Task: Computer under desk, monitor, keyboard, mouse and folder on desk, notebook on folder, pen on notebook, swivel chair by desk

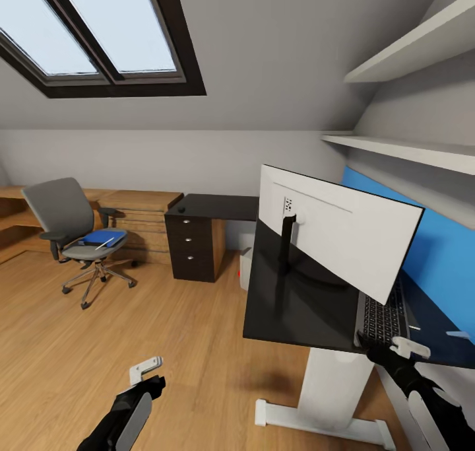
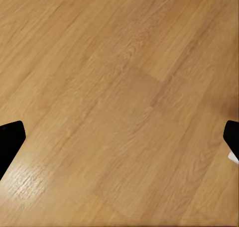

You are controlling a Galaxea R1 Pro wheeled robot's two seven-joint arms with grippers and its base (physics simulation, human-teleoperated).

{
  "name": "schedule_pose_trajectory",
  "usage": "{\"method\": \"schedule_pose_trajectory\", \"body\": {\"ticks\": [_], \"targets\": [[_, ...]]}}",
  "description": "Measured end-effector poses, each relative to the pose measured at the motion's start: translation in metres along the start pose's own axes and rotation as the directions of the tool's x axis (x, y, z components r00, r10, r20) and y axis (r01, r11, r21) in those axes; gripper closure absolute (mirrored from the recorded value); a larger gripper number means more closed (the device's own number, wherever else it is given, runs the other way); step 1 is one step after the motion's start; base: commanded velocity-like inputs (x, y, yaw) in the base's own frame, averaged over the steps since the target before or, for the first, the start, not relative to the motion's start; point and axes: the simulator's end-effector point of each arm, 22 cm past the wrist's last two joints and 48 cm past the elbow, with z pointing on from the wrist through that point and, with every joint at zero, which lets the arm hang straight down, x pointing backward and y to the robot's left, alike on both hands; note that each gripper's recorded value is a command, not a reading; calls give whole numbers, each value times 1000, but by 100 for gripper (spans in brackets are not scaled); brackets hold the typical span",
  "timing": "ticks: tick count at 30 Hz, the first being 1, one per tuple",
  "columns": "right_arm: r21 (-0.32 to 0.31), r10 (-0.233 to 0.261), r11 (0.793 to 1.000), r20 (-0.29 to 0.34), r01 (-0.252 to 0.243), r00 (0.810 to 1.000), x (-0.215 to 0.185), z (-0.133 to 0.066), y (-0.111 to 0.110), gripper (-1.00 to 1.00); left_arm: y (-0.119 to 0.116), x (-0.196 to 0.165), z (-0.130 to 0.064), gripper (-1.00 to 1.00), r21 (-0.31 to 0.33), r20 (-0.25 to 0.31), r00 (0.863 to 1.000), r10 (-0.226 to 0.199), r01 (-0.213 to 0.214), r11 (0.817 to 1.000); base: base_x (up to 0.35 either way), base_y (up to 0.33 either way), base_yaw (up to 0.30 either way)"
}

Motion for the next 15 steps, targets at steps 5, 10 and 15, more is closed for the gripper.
{"method": "schedule_pose_trajectory", "body": {"ticks": [5,10,15], "targets": [[-14,-22,1000,-8,22,1000,2,-4,6,-100,-11,3,-3,-100,15,-1,1000,1,-1,1000,0,0,0],[-19,-52,998,8,52,999,-6,-5,10,-100,-12,3,-3,-100,16,-1,1000,2,-2,1000,0,0,0],[-15,-79,997,4,79,997,-5,-5,9,-100,-12,3,-3,-100,17,-1,1000,2,-2,1000,0,0,0]]}}
